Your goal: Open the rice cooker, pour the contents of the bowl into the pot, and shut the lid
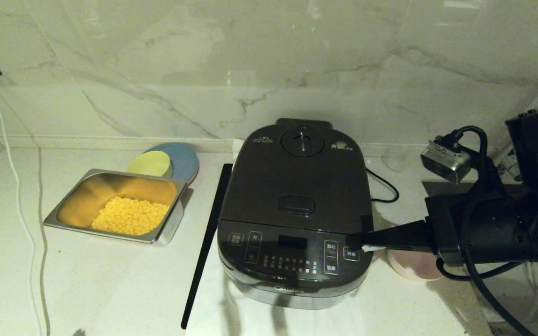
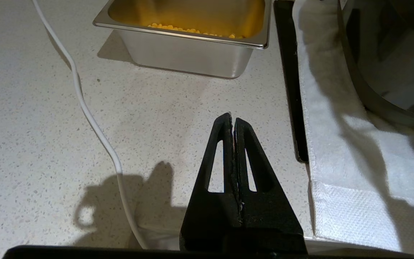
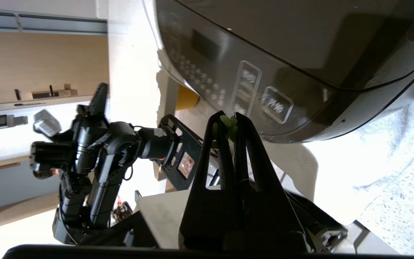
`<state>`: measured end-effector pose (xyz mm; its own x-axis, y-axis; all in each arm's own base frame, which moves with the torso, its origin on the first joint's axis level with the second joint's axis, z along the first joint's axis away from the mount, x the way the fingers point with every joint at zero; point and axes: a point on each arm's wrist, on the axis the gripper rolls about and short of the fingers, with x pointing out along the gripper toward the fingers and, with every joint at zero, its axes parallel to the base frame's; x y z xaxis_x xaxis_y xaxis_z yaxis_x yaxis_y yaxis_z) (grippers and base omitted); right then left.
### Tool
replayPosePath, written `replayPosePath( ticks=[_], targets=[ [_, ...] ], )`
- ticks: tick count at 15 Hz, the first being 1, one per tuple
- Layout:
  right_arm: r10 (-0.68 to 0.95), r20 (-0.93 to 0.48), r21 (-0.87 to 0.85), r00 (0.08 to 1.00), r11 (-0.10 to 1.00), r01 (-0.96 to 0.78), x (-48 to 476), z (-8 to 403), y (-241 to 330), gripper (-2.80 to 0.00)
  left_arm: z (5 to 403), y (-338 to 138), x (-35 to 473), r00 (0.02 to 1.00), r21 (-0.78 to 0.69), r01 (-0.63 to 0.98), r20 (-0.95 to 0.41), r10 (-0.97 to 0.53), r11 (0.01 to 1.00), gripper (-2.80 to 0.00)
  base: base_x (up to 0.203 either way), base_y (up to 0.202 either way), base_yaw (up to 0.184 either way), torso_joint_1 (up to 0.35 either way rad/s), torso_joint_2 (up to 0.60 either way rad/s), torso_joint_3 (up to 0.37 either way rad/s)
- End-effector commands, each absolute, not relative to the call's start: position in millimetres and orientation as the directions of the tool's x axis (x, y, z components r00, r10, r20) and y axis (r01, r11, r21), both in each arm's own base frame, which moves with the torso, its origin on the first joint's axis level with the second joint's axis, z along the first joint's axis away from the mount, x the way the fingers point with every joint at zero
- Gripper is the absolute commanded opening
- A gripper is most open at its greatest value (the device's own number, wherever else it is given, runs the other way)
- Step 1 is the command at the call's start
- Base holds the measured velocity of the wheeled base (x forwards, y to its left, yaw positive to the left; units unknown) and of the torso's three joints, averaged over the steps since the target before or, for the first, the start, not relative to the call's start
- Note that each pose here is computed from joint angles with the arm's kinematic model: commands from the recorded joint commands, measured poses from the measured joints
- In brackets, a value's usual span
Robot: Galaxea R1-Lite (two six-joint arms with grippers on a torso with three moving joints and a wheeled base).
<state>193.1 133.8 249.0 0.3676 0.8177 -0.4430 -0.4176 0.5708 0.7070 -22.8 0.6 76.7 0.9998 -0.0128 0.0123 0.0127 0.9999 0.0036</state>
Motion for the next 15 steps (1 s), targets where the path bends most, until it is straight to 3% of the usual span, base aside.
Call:
replayPosePath(
  ticks=[1, 15],
  targets=[
    [0.826, -0.42, 0.709, 0.375, 0.557, -0.433, 186.9, 255.8, 130.1, -2.8, 74.1, 0.6, -22.2, 1.0, 0.005, 0.012, 0.005, -0.012, 1.0, -2.8, 0.0, 0.0, 0.0, 0.0, 0.0, 0.0],
    [0.827, -0.372, 0.698, 0.422, 0.549, -0.461, 180.0, 271.2, 119.1, -2.8, 74.1, 0.6, -22.2, 1.0, 0.003, 0.012, 0.005, -0.012, 1.0, -2.8, 0.0, 0.0, 0.0, 0.0, 0.0, 0.0]
  ],
)
